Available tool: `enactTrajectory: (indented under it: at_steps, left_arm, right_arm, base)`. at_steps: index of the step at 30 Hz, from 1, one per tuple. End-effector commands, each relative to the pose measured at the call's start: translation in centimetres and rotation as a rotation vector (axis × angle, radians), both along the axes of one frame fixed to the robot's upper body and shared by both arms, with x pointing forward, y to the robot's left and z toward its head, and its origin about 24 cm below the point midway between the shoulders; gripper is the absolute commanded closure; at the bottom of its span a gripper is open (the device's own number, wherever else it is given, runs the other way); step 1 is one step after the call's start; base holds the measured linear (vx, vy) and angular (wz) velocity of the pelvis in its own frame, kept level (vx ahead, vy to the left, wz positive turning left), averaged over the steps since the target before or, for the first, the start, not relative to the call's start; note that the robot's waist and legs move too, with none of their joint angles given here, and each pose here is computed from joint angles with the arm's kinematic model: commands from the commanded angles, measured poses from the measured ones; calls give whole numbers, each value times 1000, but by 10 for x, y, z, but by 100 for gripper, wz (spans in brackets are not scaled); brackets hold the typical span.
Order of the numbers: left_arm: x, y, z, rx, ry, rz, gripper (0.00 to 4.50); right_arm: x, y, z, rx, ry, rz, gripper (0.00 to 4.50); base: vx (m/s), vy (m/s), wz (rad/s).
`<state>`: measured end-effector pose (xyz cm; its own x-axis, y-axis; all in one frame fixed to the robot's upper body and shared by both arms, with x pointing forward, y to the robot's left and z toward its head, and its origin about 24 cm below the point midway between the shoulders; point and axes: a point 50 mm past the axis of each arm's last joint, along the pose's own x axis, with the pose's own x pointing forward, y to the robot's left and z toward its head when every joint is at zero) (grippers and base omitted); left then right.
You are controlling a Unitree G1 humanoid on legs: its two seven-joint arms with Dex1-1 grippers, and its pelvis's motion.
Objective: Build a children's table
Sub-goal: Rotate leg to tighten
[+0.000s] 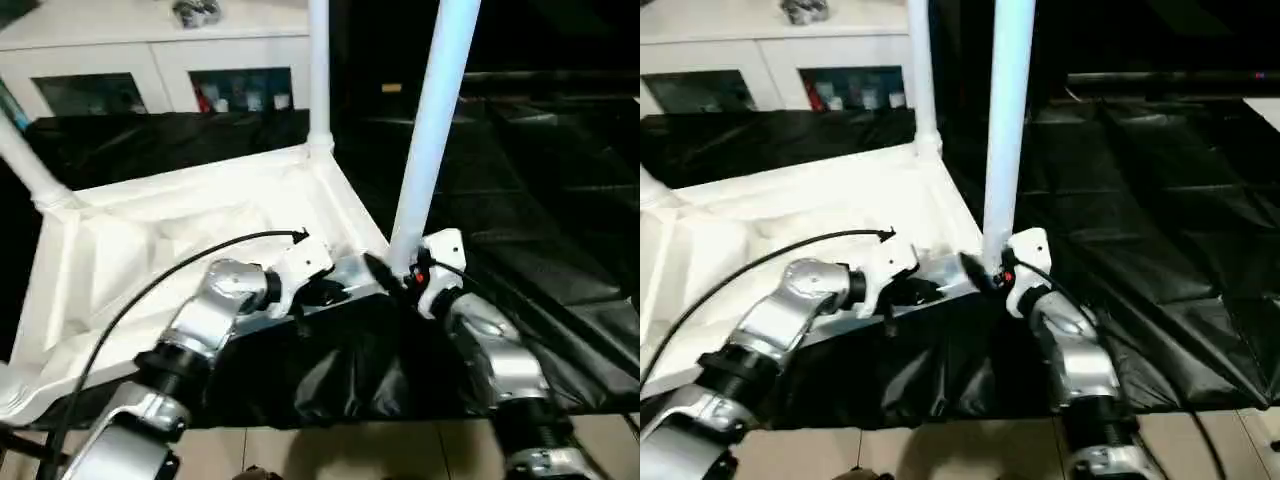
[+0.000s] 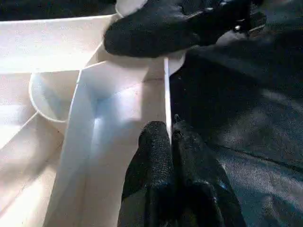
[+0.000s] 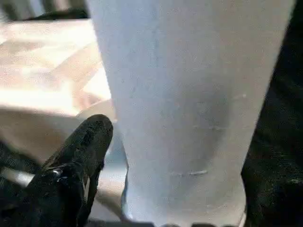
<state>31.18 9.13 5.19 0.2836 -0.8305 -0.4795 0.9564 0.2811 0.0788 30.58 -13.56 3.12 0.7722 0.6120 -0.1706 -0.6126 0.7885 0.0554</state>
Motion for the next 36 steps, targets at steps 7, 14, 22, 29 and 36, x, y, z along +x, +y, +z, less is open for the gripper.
enactTrajectory:
  at_steps: [7, 14, 22, 29, 36]
  left_arm:
    - [-9, 10, 4, 29, -7, -167, 450]
    - [-12, 26, 3, 65, 25, -229, 450]
    - [-12, 39, 6, 91, 30, -247, 450]
    - [-12, 40, 7, 87, 35, -248, 450]
    - [-6, 26, 4, 51, 16, -155, 450]
  right_arm:
    - [-16, -7, 4, -76, 67, 454, 67]
    - [-18, -16, 14, -107, 122, 675, 67]
    - [-18, -14, 14, -189, 180, 846, 137]
    - [-20, -11, 10, -179, 187, 870, 180]
    - [-24, -4, 3, -42, 135, 650, 186]
  base:
    - [0, 0, 0]
    - [0, 0, 0]
    - [0, 0, 0]
    - [0, 0, 0]
    - [0, 0, 0]
